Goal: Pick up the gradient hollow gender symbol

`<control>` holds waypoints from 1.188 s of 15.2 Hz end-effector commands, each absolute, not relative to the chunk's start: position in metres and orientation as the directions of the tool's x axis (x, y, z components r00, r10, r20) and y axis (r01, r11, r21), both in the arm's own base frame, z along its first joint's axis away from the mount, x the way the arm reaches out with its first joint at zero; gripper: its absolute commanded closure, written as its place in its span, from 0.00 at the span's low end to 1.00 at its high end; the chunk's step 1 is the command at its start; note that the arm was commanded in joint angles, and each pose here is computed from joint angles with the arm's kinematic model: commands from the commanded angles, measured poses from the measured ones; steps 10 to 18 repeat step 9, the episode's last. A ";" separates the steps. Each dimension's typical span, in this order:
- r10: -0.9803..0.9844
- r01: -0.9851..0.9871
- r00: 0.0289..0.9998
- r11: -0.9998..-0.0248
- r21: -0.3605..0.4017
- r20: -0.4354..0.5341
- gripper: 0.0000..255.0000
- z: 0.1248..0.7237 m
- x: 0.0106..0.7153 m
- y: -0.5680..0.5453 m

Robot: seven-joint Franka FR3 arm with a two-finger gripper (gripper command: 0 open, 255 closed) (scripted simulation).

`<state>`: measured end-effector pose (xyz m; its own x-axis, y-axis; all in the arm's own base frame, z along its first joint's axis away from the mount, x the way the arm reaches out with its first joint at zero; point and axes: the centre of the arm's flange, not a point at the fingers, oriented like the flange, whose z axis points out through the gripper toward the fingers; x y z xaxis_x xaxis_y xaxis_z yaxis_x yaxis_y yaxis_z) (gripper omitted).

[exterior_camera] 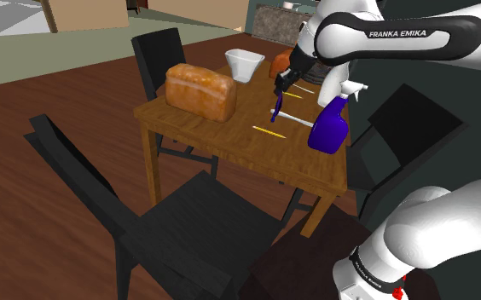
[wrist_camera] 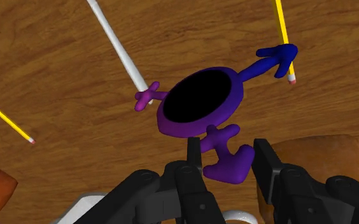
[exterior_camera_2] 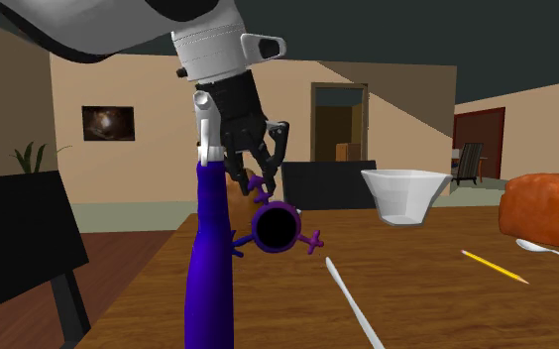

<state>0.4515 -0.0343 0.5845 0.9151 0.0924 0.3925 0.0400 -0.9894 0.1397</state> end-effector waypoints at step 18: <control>0.092 0.040 0.915 -0.989 0.140 0.392 1.00 0.627 0.452 -0.034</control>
